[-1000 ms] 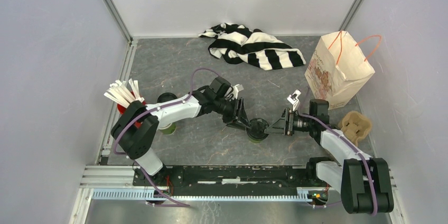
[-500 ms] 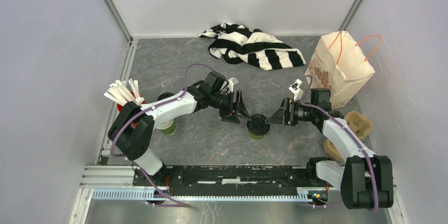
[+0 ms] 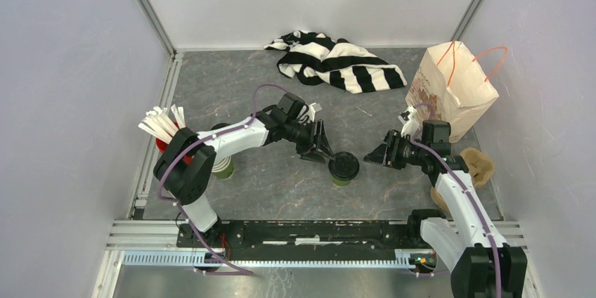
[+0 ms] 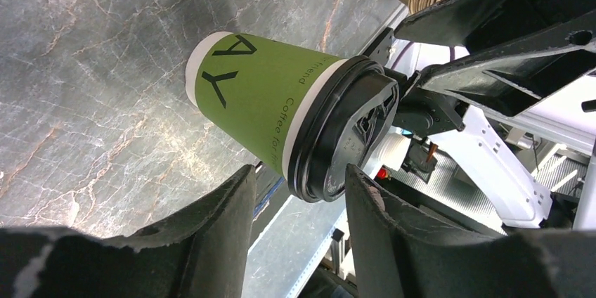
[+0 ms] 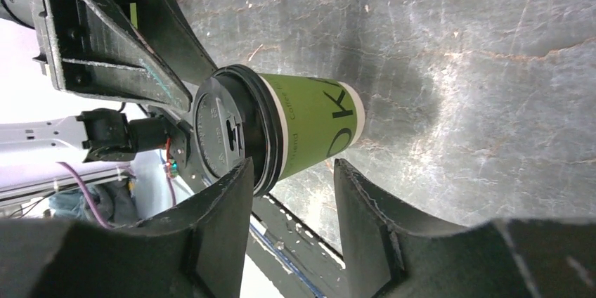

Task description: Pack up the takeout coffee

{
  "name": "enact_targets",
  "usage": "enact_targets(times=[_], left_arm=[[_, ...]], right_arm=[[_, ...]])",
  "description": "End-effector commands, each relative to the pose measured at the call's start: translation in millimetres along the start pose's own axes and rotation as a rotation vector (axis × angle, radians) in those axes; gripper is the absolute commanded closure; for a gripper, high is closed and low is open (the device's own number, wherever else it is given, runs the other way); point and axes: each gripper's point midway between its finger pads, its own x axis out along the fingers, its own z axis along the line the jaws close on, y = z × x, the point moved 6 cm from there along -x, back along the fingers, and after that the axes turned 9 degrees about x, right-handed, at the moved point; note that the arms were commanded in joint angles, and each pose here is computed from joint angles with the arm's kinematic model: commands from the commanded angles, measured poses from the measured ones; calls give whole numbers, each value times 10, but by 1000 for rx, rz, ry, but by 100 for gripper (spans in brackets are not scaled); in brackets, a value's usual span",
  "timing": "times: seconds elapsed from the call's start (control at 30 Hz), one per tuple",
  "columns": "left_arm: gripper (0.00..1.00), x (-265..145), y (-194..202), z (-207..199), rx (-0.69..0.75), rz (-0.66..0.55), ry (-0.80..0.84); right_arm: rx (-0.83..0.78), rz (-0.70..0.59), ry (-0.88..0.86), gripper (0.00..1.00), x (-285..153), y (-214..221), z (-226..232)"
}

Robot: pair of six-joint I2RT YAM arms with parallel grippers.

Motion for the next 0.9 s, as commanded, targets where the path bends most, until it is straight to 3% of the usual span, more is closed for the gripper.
enact_targets(times=[0.0, 0.1, 0.57, 0.73, 0.87], left_arm=[[45, -10, -62, -137, 18, -1, 44], [49, -2, -18, -114, 15, 9, 40], [61, 51, 86, -26, -16, 30, 5], [65, 88, 138, 27, -33, 37, -17], [67, 106, 191, 113, -48, 38, -49]], right_arm=[[61, 15, -68, 47, 23, 92, 19], [81, 47, -142, 45, 58, 176, 36], [103, 92, -144, 49, 165, 310, -32], [117, 83, -96, 58, 241, 357, -175], [109, 72, 38, 59, 307, 457, -462]])
